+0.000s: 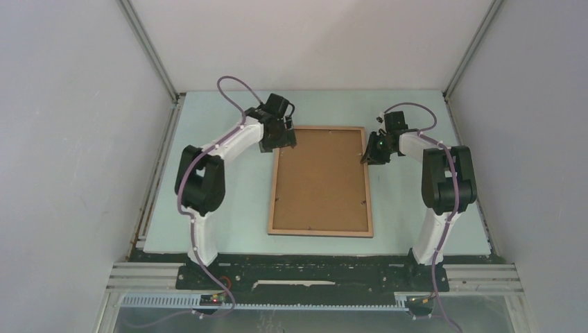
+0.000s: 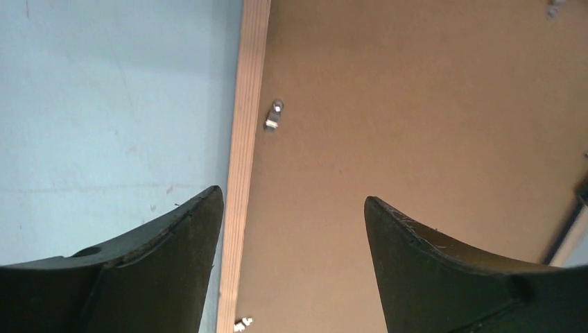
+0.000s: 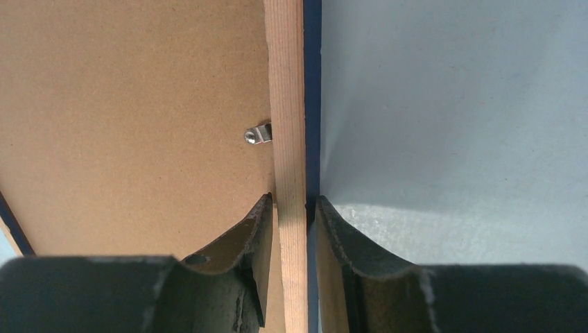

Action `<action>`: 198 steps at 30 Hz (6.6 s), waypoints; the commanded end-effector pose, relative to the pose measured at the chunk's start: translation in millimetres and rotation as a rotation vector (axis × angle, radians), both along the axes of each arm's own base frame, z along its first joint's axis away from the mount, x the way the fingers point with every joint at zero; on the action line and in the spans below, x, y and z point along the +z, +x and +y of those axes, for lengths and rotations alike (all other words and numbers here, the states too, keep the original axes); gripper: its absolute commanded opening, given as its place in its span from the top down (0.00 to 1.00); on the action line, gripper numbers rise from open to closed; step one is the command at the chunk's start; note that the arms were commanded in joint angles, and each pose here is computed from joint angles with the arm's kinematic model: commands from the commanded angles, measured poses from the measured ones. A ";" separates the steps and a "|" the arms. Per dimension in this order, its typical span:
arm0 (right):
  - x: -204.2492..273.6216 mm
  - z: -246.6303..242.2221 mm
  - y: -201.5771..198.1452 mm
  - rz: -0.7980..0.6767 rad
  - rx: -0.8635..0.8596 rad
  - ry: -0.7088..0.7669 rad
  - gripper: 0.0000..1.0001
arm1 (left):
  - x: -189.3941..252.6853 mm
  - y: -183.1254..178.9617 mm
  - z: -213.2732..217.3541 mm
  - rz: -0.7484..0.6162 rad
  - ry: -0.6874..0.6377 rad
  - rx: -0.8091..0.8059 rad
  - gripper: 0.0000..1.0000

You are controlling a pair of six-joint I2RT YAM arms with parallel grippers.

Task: Put the photo into the frame
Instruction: Install the photo frame at the center of the board.

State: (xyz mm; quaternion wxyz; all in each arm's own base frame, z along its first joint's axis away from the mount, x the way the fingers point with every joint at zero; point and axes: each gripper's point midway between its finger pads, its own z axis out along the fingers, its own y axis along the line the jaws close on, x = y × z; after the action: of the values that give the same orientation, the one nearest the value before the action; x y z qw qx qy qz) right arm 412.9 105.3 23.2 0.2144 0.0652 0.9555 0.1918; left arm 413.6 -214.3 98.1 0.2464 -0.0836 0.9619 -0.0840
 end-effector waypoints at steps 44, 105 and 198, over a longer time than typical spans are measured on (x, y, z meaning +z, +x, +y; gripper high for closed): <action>8.5 10.3 8.7 -0.021 0.021 0.061 0.67 | -55.9 46.5 22.0 0.075 0.188 0.008 0.54; 8.0 13.3 8.0 -0.016 0.033 0.066 0.68 | -56.1 25.8 57.5 0.087 0.244 0.013 0.62; 9.0 23.1 6.6 -0.020 0.075 0.023 0.60 | -74.4 34.7 79.7 0.052 0.226 0.002 0.43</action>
State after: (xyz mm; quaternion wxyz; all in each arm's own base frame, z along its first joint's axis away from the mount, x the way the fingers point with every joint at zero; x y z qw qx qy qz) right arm 409.1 127.9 27.4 0.2038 0.0413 0.9542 0.2152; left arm 444.2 -148.2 27.8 0.2264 -0.0488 0.9727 -0.0125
